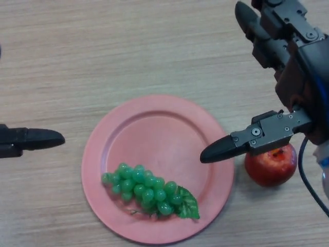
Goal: Pick up the green grapes and place it on the plate
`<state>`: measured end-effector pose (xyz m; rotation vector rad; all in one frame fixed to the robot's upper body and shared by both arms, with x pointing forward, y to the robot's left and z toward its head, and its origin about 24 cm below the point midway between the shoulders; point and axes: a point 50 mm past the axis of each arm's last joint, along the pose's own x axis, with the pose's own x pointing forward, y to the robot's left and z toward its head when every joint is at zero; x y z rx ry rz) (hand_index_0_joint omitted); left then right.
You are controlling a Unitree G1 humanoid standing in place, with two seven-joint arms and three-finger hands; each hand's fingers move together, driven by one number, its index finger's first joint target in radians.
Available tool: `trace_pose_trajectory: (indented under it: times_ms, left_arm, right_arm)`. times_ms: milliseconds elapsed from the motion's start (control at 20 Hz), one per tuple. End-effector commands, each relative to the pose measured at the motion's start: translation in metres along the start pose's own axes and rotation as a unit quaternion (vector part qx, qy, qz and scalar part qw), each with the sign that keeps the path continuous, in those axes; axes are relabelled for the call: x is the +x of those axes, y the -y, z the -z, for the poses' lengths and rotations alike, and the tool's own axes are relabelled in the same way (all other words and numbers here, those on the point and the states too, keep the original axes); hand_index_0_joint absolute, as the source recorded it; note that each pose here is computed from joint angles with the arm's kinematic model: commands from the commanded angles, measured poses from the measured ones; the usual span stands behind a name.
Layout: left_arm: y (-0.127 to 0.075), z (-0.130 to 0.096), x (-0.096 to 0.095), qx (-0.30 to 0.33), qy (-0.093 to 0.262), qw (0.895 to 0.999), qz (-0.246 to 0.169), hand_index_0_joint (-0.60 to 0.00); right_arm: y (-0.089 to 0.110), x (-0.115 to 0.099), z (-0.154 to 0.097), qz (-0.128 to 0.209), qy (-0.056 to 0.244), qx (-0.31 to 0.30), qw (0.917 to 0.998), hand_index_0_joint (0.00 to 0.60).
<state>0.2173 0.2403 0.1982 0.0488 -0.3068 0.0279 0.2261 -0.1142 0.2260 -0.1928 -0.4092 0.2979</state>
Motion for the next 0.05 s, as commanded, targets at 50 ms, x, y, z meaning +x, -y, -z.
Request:
trace_pose_trajectory:
  times_ms: [50]
  left_arm:
    - [0.0010,-0.0377,-0.0039,0.043,0.104,0.994,0.012,0.000]
  right_arm:
    - [0.0095,-0.0018,-0.0237,0.013,0.086,-0.024,0.9959,0.000]
